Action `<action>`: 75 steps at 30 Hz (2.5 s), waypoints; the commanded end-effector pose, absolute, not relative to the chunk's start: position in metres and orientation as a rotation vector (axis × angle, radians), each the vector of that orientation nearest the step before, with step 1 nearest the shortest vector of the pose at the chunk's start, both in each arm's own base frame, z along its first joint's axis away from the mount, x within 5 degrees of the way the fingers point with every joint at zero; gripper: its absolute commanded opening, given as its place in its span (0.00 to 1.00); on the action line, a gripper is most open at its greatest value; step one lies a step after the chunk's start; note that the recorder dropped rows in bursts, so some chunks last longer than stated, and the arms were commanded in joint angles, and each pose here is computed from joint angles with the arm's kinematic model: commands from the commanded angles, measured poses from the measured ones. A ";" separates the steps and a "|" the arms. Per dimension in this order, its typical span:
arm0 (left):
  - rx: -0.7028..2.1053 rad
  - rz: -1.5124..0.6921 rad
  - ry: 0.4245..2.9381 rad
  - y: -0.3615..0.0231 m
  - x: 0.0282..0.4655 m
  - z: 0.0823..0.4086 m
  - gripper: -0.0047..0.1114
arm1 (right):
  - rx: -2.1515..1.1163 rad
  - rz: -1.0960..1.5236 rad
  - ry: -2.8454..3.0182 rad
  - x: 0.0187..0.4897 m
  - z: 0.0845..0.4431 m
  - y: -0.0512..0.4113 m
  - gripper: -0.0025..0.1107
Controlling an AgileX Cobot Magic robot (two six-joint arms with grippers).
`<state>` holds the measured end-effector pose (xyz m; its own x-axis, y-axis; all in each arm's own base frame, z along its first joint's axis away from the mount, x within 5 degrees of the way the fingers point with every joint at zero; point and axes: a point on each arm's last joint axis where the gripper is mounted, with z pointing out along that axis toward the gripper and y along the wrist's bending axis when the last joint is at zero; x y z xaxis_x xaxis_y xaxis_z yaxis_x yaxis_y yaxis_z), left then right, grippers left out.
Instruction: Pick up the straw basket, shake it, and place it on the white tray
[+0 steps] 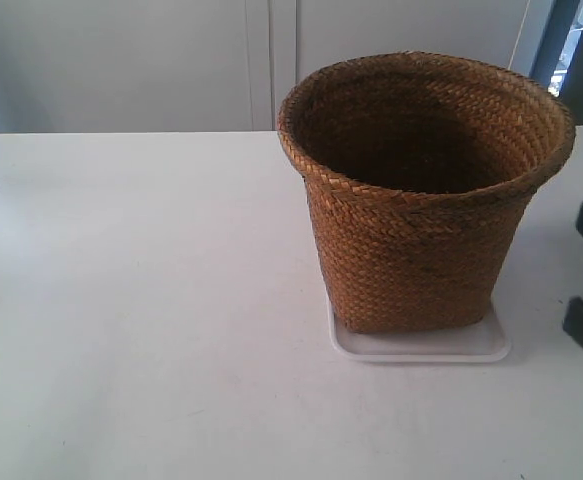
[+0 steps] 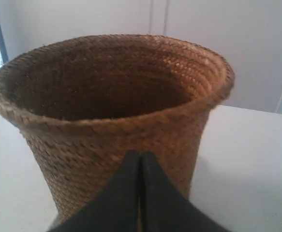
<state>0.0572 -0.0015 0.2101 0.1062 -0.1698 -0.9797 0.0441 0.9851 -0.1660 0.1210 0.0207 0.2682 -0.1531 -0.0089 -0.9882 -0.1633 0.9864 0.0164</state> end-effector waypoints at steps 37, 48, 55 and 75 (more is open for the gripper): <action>-0.114 -0.166 1.452 -0.001 0.057 0.209 0.04 | 0.059 0.021 1.569 0.056 0.205 0.000 0.02; -0.112 -0.164 1.452 -0.001 0.057 0.209 0.04 | 0.059 0.021 1.569 0.056 0.205 0.000 0.02; -0.112 -0.164 1.452 -0.001 0.057 0.209 0.04 | 0.059 0.021 1.569 0.056 0.205 0.000 0.02; -0.112 -0.164 1.452 -0.001 0.057 0.209 0.04 | 0.059 0.021 1.569 0.056 0.205 0.000 0.02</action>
